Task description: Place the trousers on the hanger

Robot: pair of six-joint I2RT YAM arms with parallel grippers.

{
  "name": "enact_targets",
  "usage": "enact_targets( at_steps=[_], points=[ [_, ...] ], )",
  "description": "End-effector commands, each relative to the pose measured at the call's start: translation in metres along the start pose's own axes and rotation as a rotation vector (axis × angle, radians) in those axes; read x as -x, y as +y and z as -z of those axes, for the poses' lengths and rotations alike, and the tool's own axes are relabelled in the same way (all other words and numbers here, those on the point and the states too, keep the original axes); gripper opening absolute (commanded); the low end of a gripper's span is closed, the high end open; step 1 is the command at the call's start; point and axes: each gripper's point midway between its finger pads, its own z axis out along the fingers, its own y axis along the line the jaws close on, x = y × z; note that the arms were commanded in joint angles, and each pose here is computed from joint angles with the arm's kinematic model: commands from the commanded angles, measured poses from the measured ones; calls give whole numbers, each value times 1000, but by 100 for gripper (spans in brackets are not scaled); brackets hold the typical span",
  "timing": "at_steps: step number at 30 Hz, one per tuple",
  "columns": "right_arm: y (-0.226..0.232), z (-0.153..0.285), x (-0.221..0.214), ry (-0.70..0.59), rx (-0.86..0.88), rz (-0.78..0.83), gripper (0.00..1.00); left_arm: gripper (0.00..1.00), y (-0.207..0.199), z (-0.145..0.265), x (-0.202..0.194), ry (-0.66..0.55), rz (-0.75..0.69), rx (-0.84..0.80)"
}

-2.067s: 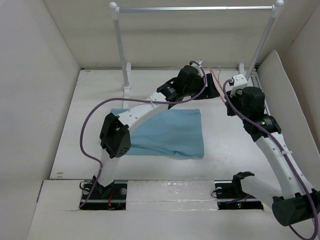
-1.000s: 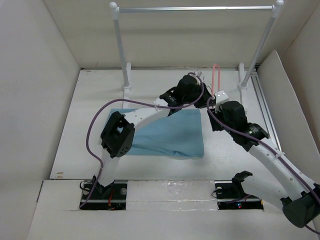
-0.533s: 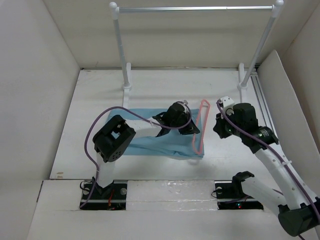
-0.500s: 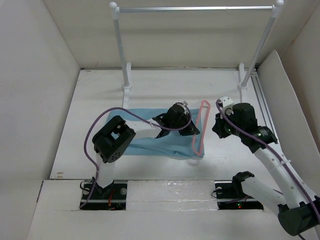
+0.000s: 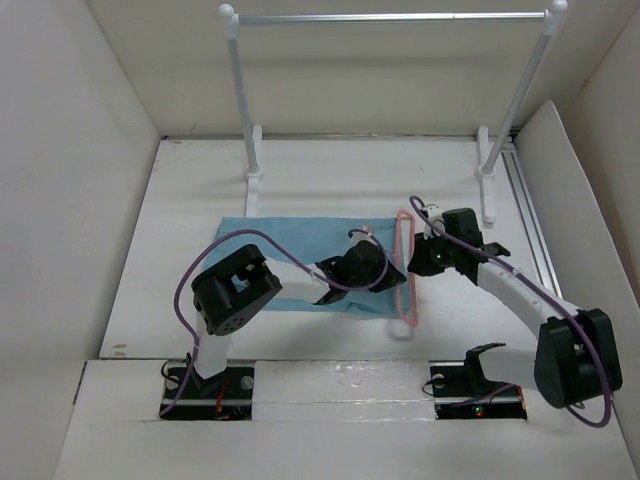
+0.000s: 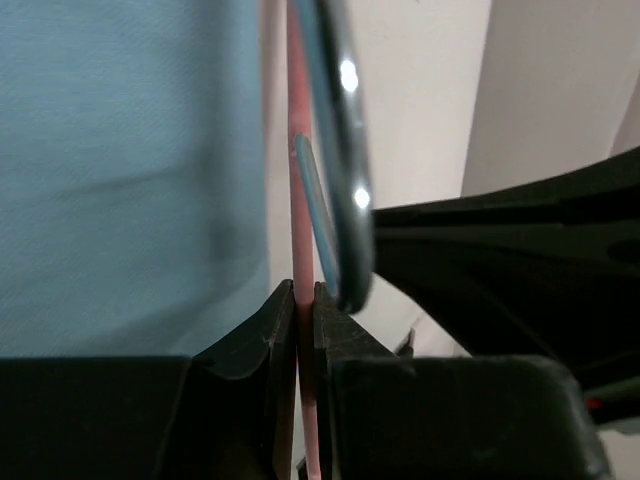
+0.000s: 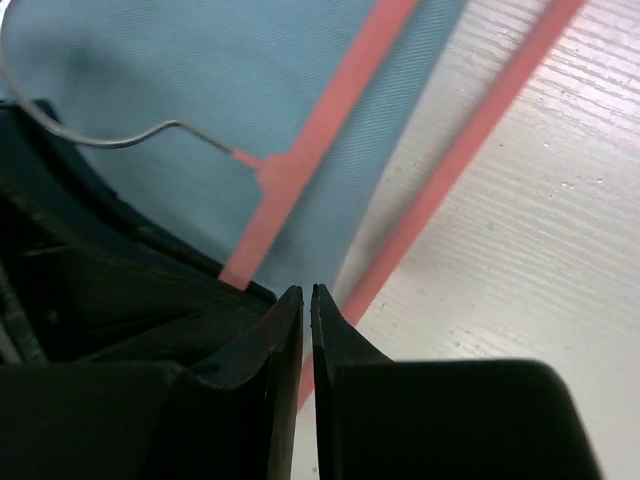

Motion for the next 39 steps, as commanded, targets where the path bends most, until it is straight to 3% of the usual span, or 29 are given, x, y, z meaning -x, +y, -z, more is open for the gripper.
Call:
enact_targets(
  at_steps=[1,4,10,18,23,28,35,39],
  points=[
    [-8,-15,24,-113,32,-40,14,0,-11,6,23,-146,64,-15],
    [-24,-27,26,-104,-5,-73,15,0,-1,3,15,-157,65,22],
    [-32,-47,38,-116,5,-84,31,0,11,-1,12,-170,78,47],
    [-42,-64,33,-99,-11,-100,33,0,16,-7,-2,-140,59,78],
    [-38,-52,47,-137,-42,-70,28,0,26,-9,-6,-120,35,117],
    [-31,-29,75,-190,-121,11,37,0,25,-10,-7,-113,14,116],
    [-30,-61,53,-115,-108,-36,38,0,22,-15,-9,-96,-22,110],
    [-32,-74,43,-74,-131,-47,33,0,30,-15,-8,-90,-24,136]
  ],
)
